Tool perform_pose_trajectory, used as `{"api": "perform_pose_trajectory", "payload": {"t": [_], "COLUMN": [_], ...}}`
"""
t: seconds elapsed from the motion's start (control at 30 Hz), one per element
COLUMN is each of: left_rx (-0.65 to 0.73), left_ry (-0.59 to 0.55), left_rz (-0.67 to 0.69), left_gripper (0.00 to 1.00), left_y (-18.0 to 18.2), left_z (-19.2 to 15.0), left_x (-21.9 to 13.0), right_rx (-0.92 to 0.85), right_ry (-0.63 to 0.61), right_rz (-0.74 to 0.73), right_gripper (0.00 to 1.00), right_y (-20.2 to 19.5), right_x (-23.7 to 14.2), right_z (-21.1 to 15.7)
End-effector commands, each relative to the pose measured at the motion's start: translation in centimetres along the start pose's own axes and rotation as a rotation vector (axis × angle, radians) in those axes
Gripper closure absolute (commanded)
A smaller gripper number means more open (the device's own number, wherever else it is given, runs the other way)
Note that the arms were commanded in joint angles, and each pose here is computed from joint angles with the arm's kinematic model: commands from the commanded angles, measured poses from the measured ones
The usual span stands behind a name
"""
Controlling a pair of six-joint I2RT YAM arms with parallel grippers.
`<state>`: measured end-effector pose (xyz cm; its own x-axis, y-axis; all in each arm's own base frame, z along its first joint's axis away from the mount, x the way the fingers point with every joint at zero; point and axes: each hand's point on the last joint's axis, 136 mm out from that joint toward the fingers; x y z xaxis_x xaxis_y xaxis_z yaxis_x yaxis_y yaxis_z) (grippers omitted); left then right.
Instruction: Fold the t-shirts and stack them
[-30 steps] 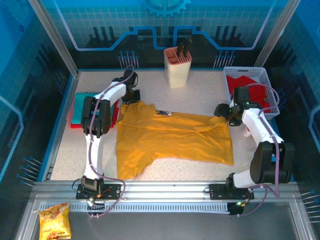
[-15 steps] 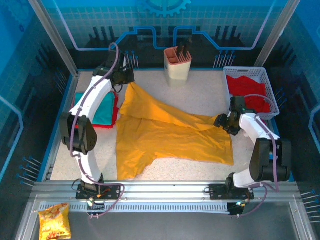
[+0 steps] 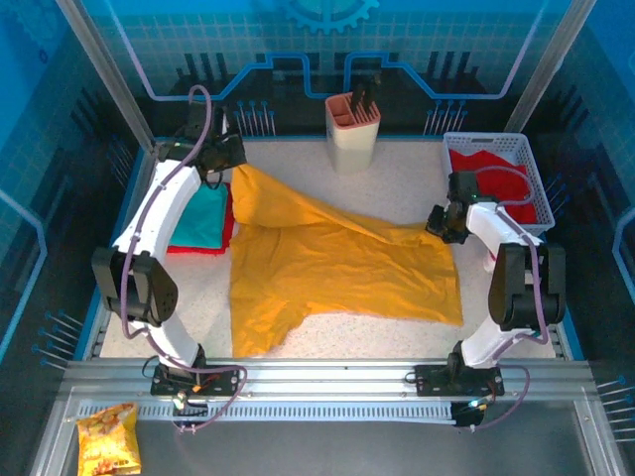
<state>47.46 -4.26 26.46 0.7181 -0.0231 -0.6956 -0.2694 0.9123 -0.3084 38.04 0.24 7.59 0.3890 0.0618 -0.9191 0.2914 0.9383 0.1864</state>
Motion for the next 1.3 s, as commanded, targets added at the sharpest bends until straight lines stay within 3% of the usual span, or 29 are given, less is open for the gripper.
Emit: {"api": "perform_pose_trajectory", "payload": {"t": [0.0, 0.17, 0.3, 0.4, 0.43, 0.5, 0.77, 1.0, 1.27], "left_rx": [0.013, -0.001, -0.009, -0.015, -0.016, -0.016, -0.034, -0.037, -0.040], "left_ry": [-0.037, -0.016, 0.006, 0.010, 0.011, 0.013, 0.029, 0.040, 0.043], "left_rz": [0.043, 0.046, 0.050, 0.041, 0.039, 0.036, 0.010, 0.009, 0.010], "left_gripper": [1.00, 1.00, 1.00, 1.00, 1.00, 1.00, 1.00, 1.00, 1.00], "left_y": [1.5, 1.8, 2.0, 1.9, 1.9, 1.8, 1.4, 1.6, 1.8], "left_z": [0.7, -0.1, -0.6, -0.6, -0.7, -0.7, -1.1, -1.8, -2.1], "left_x": [-1.5, -0.6, 0.2, 0.4, 0.5, 0.6, 0.8, 0.8, 0.9], "right_rx": [-0.016, -0.026, -0.102, -0.114, -0.114, -0.112, -0.072, -0.053, -0.033], "right_ry": [0.015, 0.033, 0.009, 0.024, 0.026, 0.031, 0.072, 0.079, 0.042], "right_rz": [0.037, 0.061, 0.045, 0.017, 0.014, 0.010, 0.019, 0.038, 0.041], "right_gripper": [1.00, 1.00, 0.54, 0.30, 0.27, 0.26, 0.40, 0.44, 0.56], "right_y": [1.6, 2.9, 3.4, 2.6, 2.4, 1.8, 0.9, 1.5, 1.8], "right_x": [0.1, 1.0, 0.0, -0.3, -0.4, -0.4, 1.0, 3.3, 4.3], "right_z": [1.6, 3.3, 2.5, 0.8, 0.2, -1.1, -4.4, -3.4, -1.8]}}
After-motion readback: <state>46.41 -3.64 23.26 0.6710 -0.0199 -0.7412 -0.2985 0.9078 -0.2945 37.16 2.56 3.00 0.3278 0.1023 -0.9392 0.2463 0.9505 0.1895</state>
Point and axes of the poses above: each hand's point on the last joint's axis, 136 mm out from that joint toward the fingers, its own x axis out along the fingers, its own y axis along the line the jaws close on, z = x × y, and after that the axes turned 7 degrees about -x, right-handed
